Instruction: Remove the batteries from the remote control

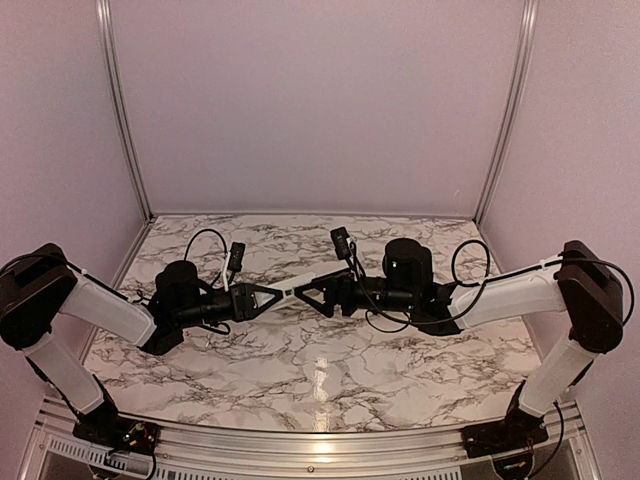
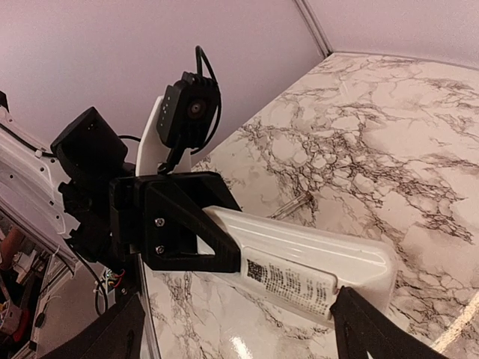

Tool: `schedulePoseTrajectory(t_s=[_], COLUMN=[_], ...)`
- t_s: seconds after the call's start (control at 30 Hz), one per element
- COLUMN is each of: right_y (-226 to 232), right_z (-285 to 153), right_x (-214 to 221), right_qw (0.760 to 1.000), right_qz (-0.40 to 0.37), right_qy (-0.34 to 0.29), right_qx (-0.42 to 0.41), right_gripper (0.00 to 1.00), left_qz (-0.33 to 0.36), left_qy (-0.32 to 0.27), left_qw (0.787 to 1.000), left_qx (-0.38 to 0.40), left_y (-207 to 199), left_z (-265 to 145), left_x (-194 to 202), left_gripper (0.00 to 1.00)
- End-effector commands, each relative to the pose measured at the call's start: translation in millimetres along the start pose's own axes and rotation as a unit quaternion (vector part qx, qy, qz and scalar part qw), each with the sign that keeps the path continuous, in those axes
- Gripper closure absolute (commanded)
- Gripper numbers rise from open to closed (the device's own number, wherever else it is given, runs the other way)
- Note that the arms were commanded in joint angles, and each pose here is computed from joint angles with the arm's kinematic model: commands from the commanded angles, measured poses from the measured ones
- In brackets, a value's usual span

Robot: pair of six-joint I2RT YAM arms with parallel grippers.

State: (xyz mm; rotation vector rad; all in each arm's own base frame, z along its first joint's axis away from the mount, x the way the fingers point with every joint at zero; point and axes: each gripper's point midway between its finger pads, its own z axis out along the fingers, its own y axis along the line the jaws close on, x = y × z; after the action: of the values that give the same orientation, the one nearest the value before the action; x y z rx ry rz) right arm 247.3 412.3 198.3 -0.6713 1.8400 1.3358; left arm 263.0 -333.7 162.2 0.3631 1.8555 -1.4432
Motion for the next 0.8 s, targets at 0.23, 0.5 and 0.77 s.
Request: schedulePoseTrajectory(t_s=[0.23, 0.5, 0.77], right_y=[49.1, 46.5, 42.1], right_z=[2.6, 5.6, 11.0], right_x=[12.3, 15.4, 19.4], right_qw=[0.994, 0.994, 0.995], right_qz=[-0.014, -0.011, -0.005], right_qy=[0.029, 0.033, 0.037], right_qx=[-0.102, -0.100, -0.098], right_gripper=[0.15, 0.16, 0.16], left_qz=[0.023, 0.025, 0.027], left_qy=[-0.011, -0.013, -0.013], left_qw=[1.000, 1.000, 1.000], left_qx=[0.007, 0.003, 0.004], left_y=[-12.8, -11.8, -12.8], left_z=[12.1, 10.5, 9.7], left_x=[-12.2, -13.7, -13.8], left_gripper=[1.00, 1.00, 1.00])
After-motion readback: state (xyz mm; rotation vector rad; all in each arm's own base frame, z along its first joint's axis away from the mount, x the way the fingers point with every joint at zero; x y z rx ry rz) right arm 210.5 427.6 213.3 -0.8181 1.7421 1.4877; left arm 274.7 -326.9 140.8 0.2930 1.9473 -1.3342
